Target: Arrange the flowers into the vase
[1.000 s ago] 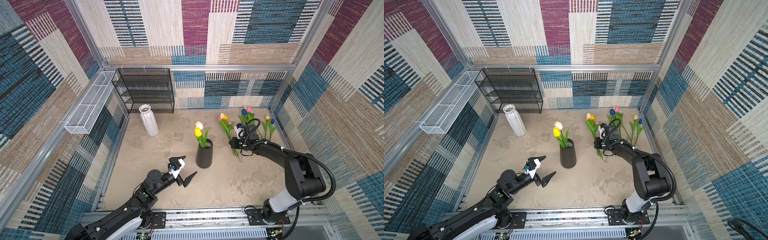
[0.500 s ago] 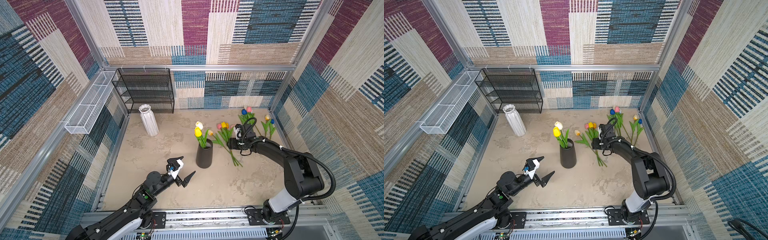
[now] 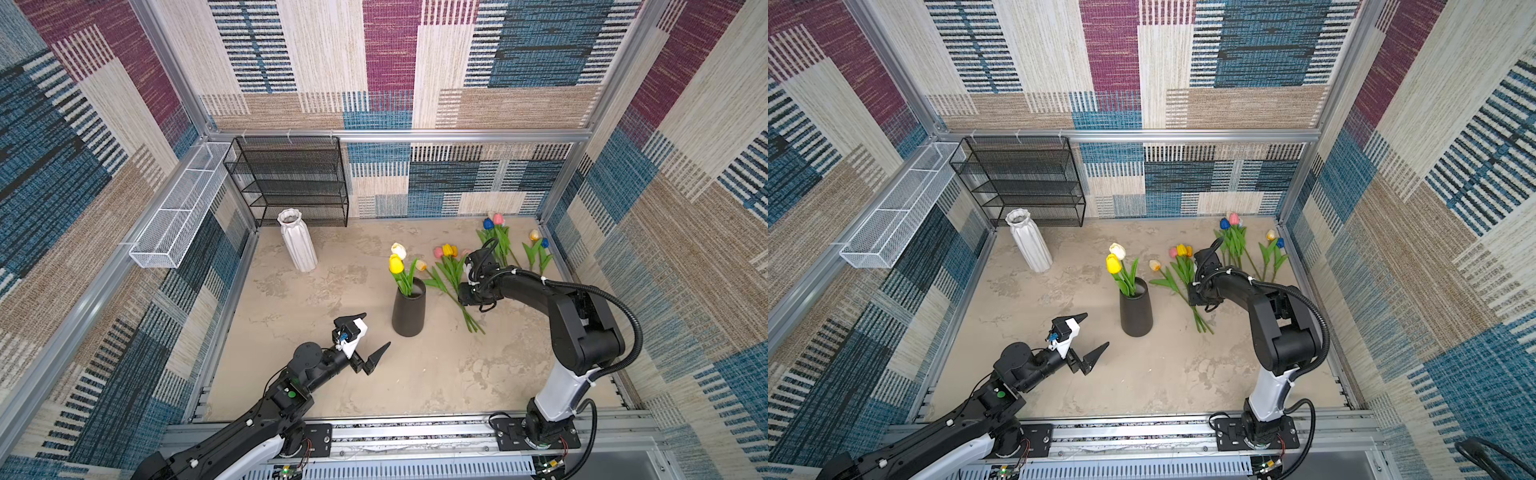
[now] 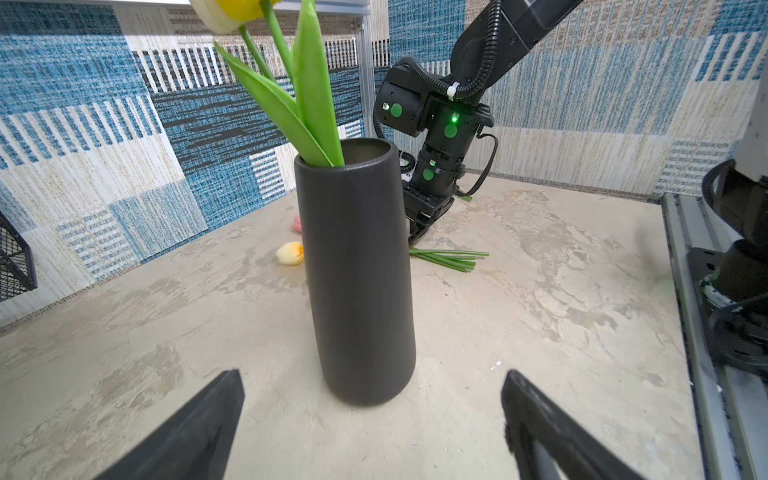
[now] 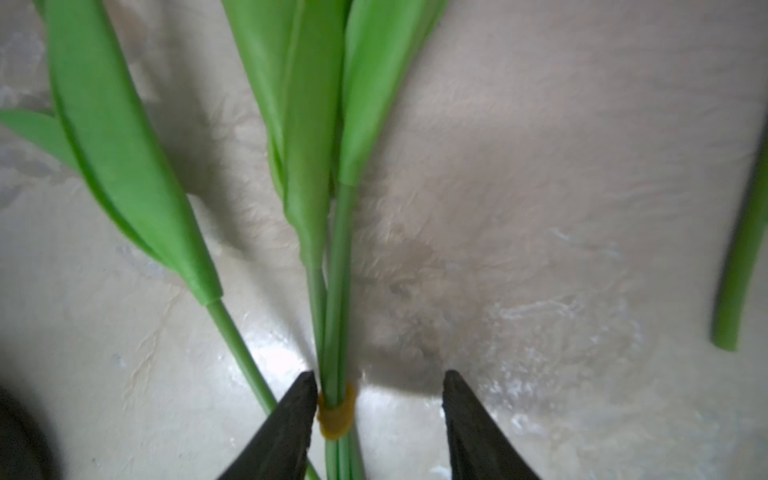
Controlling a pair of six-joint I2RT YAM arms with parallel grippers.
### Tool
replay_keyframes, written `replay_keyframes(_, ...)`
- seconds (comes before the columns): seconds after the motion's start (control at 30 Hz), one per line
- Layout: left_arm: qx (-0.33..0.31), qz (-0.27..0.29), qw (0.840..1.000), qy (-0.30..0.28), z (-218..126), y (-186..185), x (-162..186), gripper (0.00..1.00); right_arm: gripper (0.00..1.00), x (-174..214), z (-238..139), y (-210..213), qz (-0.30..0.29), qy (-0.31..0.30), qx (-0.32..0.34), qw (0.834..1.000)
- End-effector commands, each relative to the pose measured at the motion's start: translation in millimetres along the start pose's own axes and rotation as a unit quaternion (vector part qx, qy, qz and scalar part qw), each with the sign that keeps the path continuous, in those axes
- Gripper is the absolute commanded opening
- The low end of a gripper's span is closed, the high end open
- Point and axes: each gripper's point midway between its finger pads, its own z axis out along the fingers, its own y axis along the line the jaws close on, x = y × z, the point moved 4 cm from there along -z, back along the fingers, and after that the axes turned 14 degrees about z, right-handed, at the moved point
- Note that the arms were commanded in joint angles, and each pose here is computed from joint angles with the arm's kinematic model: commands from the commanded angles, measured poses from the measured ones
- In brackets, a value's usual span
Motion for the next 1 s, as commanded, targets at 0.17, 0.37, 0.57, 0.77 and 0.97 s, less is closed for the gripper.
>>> replay_keyframes(0.17,-0.005,0.013,1.000,-0.003,-3,1,-1,1.00,0.46,-18,20,14,0.011,-0.014,-0.017,1.000)
replay_keyframes(0.37,-0.015,0.018,1.000,-0.005,-6,3,-3,1.00,0.19,-22,25,14,0.010,-0.019,0.003,1.000)
replay_keyframes(0.57,-0.013,0.021,1.000,-0.005,-5,4,-5,1.00,0.10,-37,8,21,0.014,-0.056,-0.010,0.998)
replay_keyframes(0.77,-0.010,0.021,1.000,-0.006,-3,5,-8,1.00,0.07,-74,-36,35,0.007,-0.147,-0.034,0.989)
replay_keyframes(0.97,-0.018,0.022,1.000,-0.008,-3,7,-10,1.00,0.06,-104,-93,47,-0.012,-0.255,-0.063,0.965)
